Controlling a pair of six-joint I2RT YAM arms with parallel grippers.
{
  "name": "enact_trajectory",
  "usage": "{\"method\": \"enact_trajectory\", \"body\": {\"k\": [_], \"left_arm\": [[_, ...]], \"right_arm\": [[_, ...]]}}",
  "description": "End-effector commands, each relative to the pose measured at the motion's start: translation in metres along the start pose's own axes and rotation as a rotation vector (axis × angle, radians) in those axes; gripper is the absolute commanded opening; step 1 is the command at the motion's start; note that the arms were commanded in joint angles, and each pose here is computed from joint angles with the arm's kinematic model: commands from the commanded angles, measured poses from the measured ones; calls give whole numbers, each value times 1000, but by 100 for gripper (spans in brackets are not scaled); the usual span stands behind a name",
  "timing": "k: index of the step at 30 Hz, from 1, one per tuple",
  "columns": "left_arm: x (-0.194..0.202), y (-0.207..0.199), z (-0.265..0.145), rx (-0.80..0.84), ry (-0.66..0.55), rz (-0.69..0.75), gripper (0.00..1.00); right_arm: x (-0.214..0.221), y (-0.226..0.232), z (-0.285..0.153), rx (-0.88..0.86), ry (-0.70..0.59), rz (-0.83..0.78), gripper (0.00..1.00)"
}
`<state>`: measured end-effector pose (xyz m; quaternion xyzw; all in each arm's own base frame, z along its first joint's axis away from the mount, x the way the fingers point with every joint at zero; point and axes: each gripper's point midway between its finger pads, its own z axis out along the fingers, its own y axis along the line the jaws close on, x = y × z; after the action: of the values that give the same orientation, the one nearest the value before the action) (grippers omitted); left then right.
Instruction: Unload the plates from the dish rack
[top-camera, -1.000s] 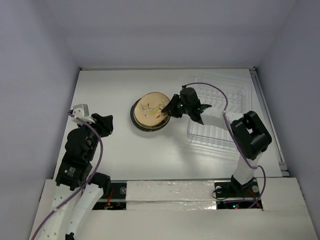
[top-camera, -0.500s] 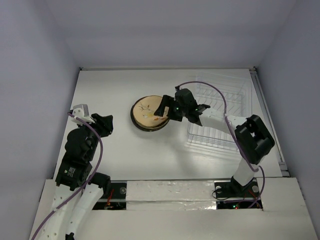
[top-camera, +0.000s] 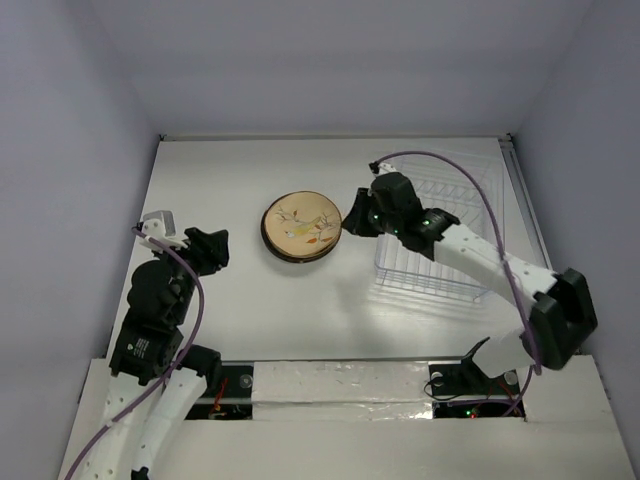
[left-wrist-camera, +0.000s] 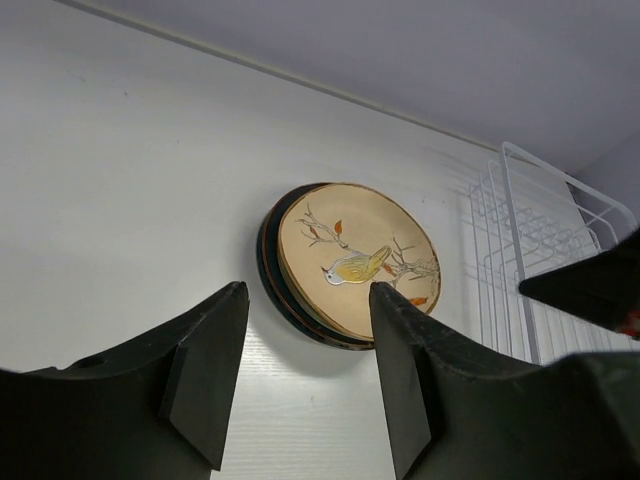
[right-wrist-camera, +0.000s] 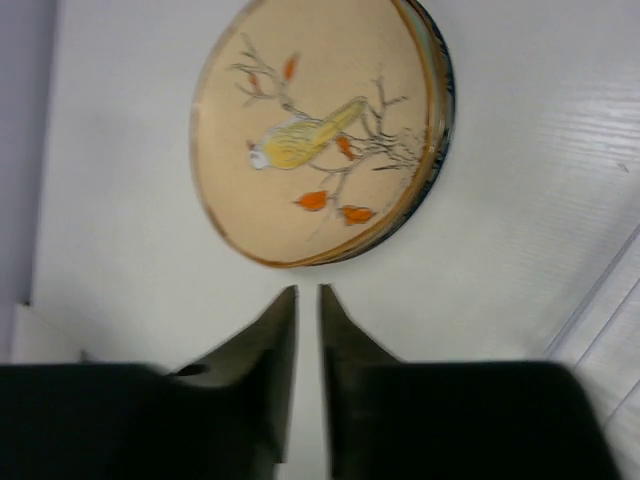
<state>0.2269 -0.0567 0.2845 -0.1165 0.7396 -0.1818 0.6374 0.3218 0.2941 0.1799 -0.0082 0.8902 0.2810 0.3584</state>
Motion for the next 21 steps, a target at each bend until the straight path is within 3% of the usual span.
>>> {"method": "enact_trajectory", "body": {"k": [1,2,9,10,11,13,14,15,17,21], "left_arm": [[-14,-4,-2,20,-60,-4,49],[-16,-5,-3,26,-68,-4,51],[-30,-12,-17,64,-123,-14,67],[-33,-12,-18,63,-130,-15,68],[-40,-14,-22,65,-149,-19,70],[-50,-17,-26,68,-166,-35,73],[-63,-23,-33,88,-197,-41,74],[-72,-26,-37,100,-219,-42,75],[-93,-33,-47,117,-273,-39,77],[-113,-39,-53,126,-317,-29,78]], "right_arm": [[-47,27,-62,-71,-190,-53,11],[-58,25,-77,-58,-243,-55,0],[-113,7,-233,-50,-658,-21,2],[-118,1,-268,-64,-740,10,7],[-123,-18,-286,8,-815,63,30],[-118,-42,-323,37,-916,125,60],[-118,-57,-337,84,-968,164,84],[-114,-66,-345,98,-992,185,92],[-105,-83,-364,107,-1048,229,100],[-91,-99,-374,94,-1096,255,100]]}}
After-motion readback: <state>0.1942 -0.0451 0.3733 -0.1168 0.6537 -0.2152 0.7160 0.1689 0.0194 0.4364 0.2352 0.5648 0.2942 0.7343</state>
